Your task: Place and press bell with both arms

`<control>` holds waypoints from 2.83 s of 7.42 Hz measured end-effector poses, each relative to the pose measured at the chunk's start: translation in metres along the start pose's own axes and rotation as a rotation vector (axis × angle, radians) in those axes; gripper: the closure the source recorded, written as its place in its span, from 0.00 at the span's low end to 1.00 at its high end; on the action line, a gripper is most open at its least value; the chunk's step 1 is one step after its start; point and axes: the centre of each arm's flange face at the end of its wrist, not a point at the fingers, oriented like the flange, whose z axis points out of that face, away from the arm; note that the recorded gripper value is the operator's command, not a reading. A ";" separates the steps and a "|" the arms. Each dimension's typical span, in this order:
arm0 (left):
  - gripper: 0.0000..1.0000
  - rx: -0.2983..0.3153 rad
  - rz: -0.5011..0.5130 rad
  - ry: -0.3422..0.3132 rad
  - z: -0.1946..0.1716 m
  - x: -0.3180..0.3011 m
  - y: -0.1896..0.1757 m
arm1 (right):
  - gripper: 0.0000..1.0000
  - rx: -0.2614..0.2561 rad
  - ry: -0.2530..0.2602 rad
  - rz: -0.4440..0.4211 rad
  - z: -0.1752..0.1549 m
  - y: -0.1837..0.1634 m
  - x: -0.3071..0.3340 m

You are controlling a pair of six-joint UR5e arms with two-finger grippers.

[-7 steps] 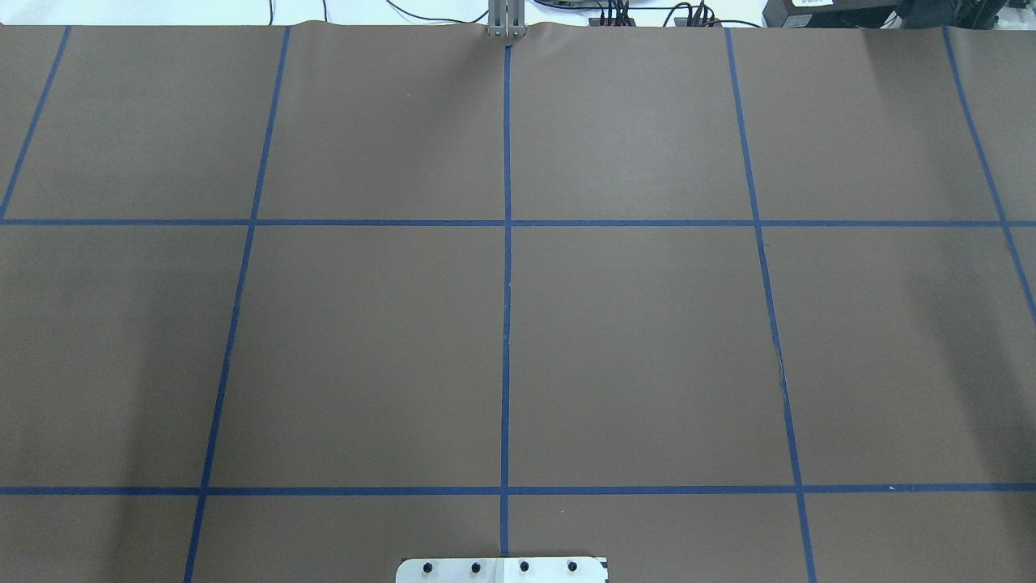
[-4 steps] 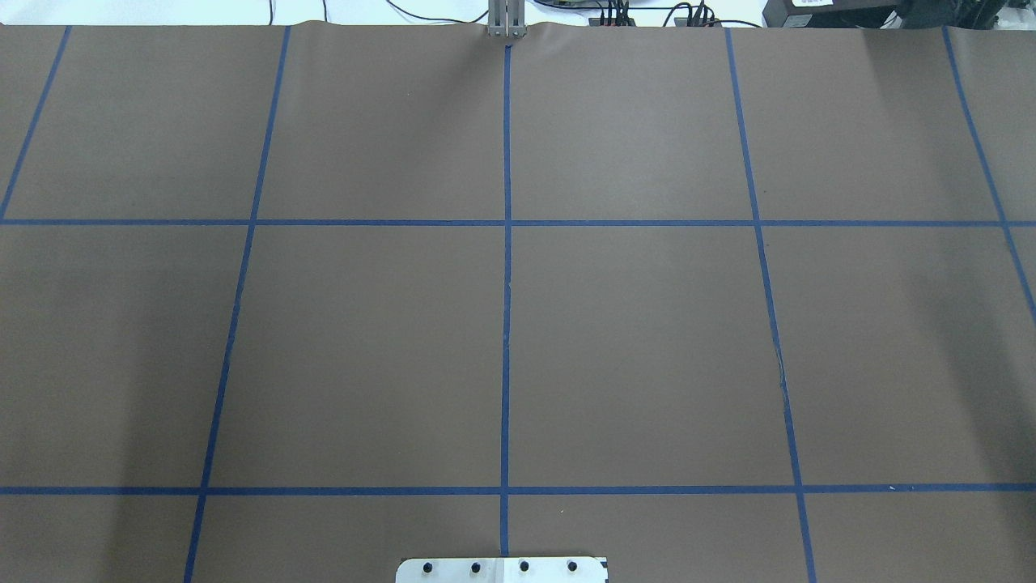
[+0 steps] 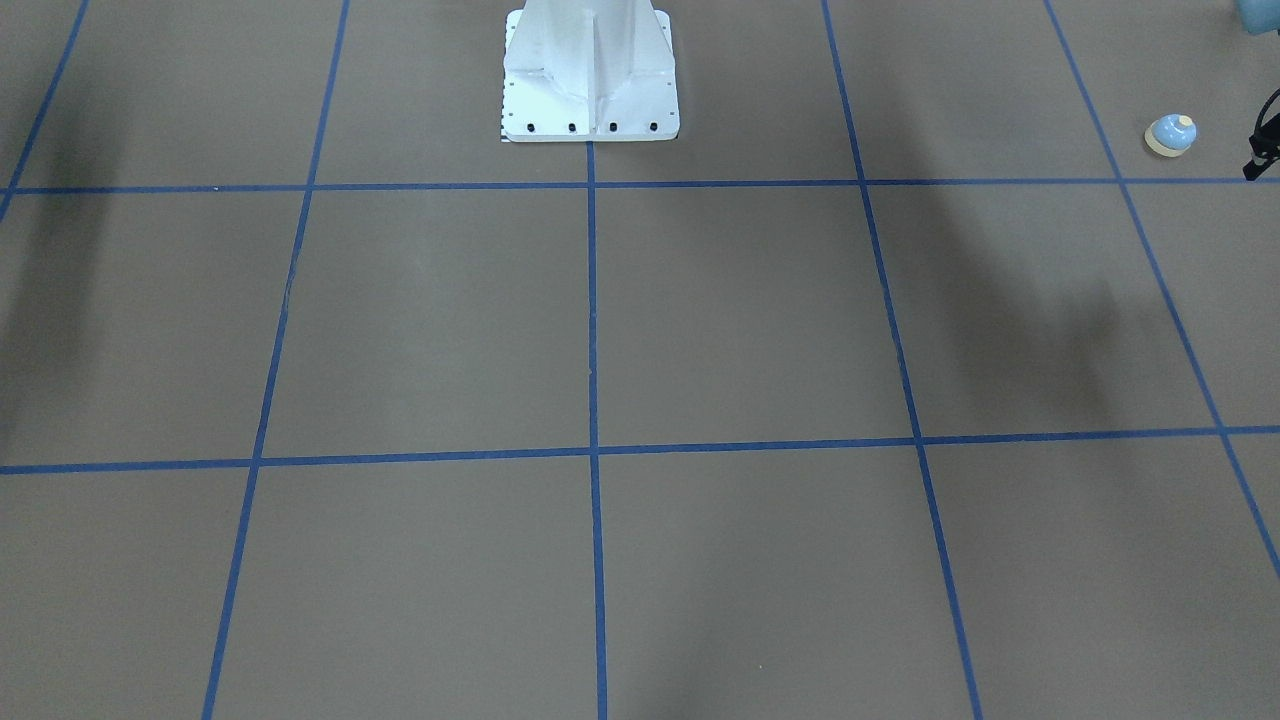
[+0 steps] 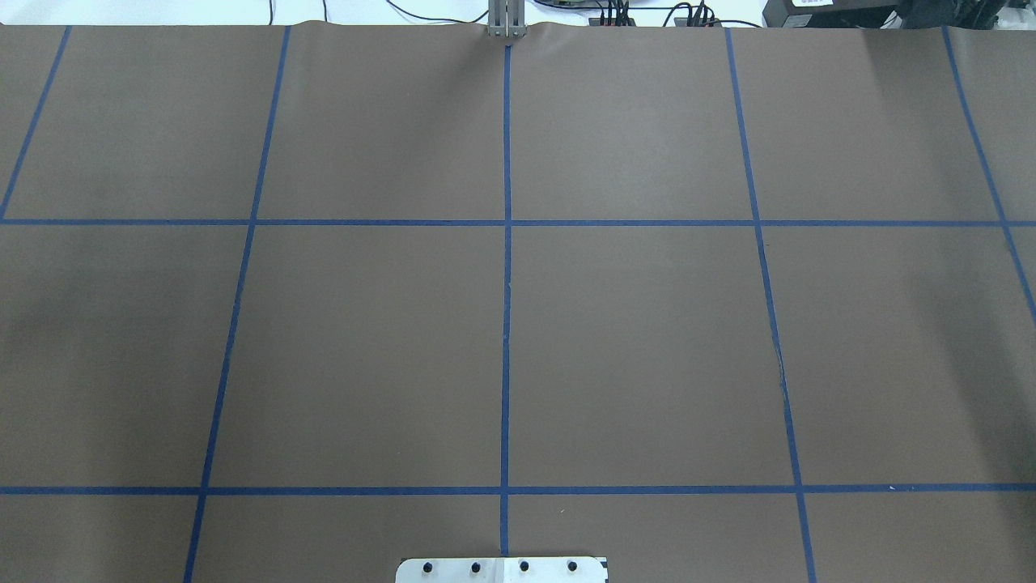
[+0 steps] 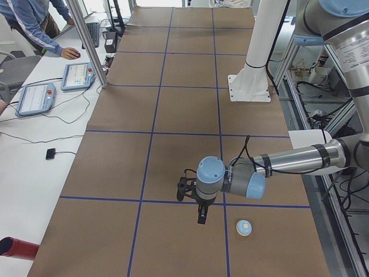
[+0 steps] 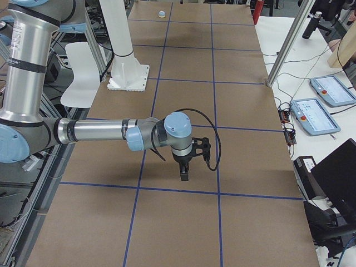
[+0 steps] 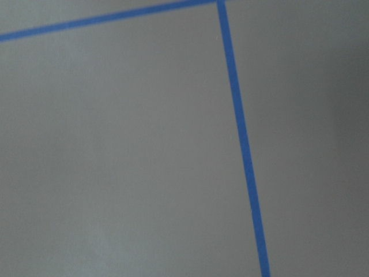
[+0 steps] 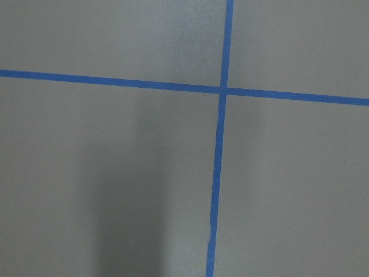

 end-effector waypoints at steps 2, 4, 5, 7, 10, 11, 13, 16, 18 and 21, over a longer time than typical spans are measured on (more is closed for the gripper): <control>0.00 -0.123 -0.022 0.035 0.041 -0.011 0.032 | 0.00 -0.001 -0.003 -0.003 0.000 0.000 -0.001; 0.00 -0.220 -0.029 0.049 0.070 -0.020 0.060 | 0.00 -0.001 -0.014 -0.009 0.000 0.000 -0.002; 0.00 -0.248 -0.037 0.051 0.075 -0.024 0.074 | 0.00 0.001 -0.019 -0.014 0.000 0.000 -0.003; 0.00 -0.285 -0.046 0.066 0.081 -0.024 0.089 | 0.00 0.009 -0.026 -0.024 0.000 0.002 -0.003; 0.00 -0.352 -0.041 0.102 0.095 -0.010 0.093 | 0.00 0.005 -0.028 -0.023 0.004 0.004 -0.001; 0.00 -0.384 -0.039 0.094 0.102 -0.004 0.092 | 0.00 0.004 -0.027 -0.023 0.004 0.004 0.000; 0.00 -0.426 -0.039 0.079 0.113 -0.002 0.097 | 0.00 -0.008 -0.025 -0.016 0.010 0.006 0.004; 0.00 -0.439 -0.033 0.070 0.128 -0.013 0.101 | 0.00 -0.015 -0.022 -0.012 0.014 0.006 0.006; 0.00 -0.439 -0.022 0.072 0.132 -0.010 0.094 | 0.00 -0.014 -0.021 -0.014 0.014 0.005 0.006; 0.01 -0.460 -0.008 0.069 0.141 -0.009 0.091 | 0.00 -0.012 -0.021 -0.016 0.013 0.004 0.005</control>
